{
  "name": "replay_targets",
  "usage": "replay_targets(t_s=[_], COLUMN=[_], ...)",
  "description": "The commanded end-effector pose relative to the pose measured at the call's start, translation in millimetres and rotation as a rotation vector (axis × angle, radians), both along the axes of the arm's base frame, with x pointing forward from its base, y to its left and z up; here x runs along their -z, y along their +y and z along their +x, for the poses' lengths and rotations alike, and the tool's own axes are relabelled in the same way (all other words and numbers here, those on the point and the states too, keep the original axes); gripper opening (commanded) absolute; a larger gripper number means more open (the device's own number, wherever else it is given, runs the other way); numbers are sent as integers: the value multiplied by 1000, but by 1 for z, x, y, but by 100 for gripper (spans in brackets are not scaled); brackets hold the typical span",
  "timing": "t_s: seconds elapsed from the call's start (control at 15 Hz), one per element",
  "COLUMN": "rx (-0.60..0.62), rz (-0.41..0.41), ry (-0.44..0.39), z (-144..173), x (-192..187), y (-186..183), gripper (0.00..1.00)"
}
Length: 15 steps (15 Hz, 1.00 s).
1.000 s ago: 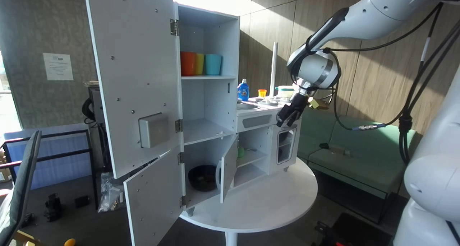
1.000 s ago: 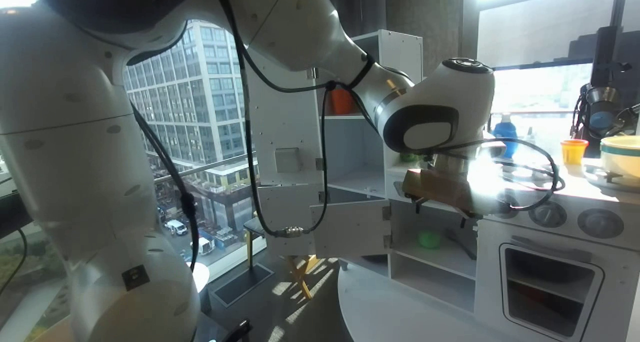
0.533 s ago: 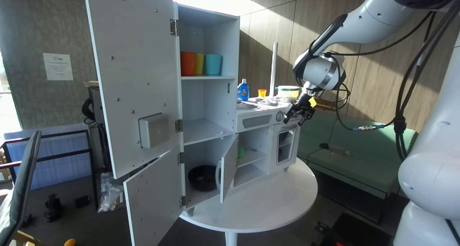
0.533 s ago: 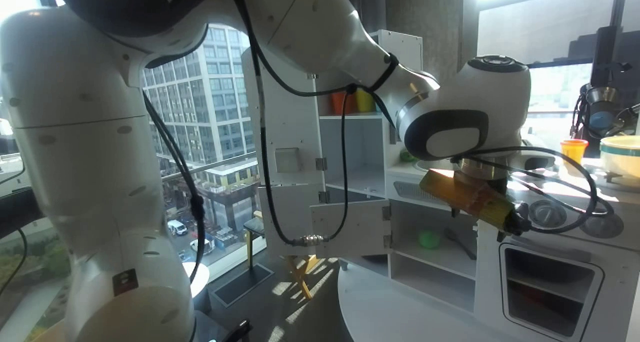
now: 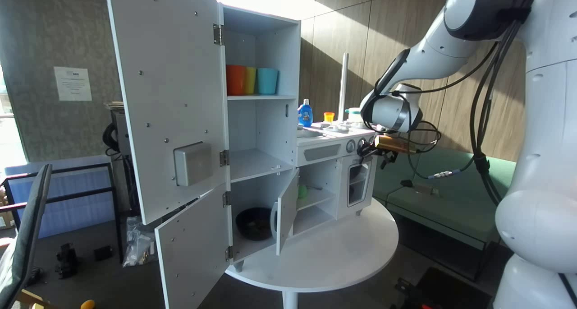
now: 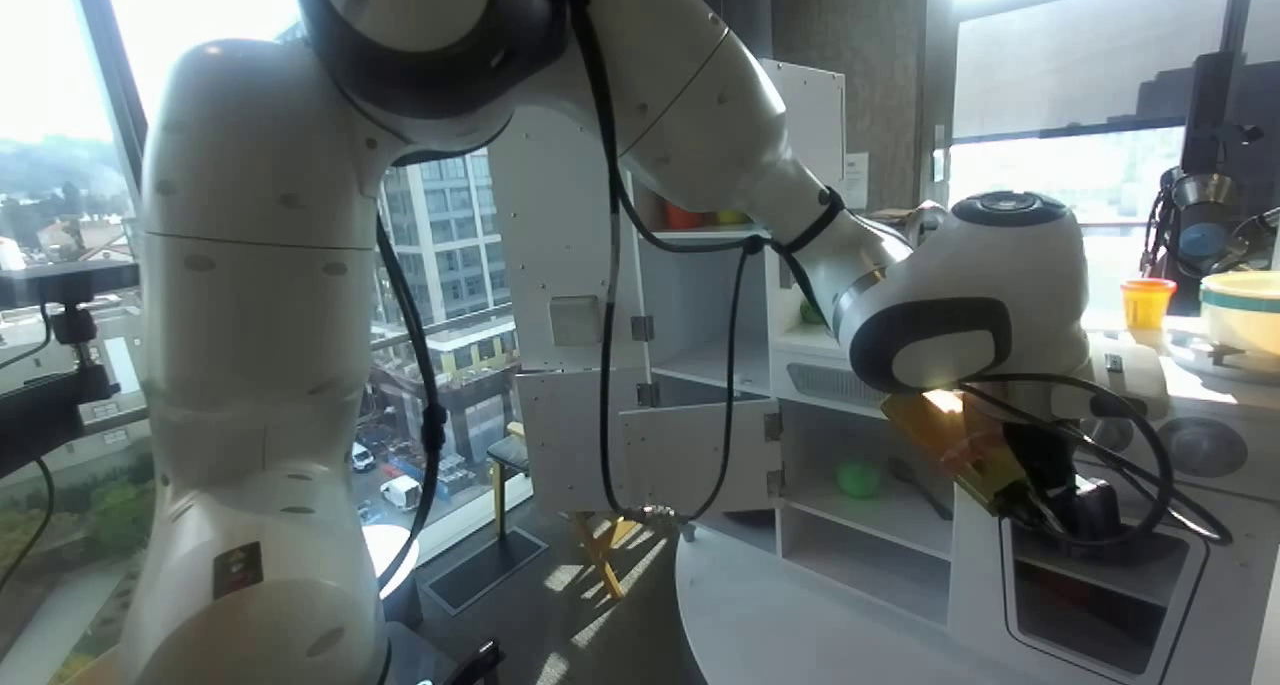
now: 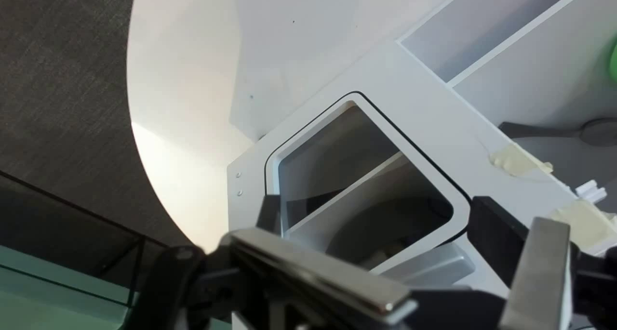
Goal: Open the cupboard doors
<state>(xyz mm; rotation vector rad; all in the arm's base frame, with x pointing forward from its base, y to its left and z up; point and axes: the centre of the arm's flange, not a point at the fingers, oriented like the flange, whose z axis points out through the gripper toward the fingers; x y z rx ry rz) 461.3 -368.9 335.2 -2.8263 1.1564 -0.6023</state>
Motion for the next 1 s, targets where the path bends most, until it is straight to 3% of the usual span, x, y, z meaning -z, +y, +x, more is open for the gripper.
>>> replay_targets(t_s=[0.0,0.2,0.47,0.67,0.93], rx=[200,362,513,581,570], rz=[21,68,63,66,87], ry=[-20,-57,-93,-67,-56], z=[22,28,46,44,42], x=[-11,-23,-25,-16,-9], y=[-24,-25,-31,-38,-28], gripper=[100,100,100,100,100])
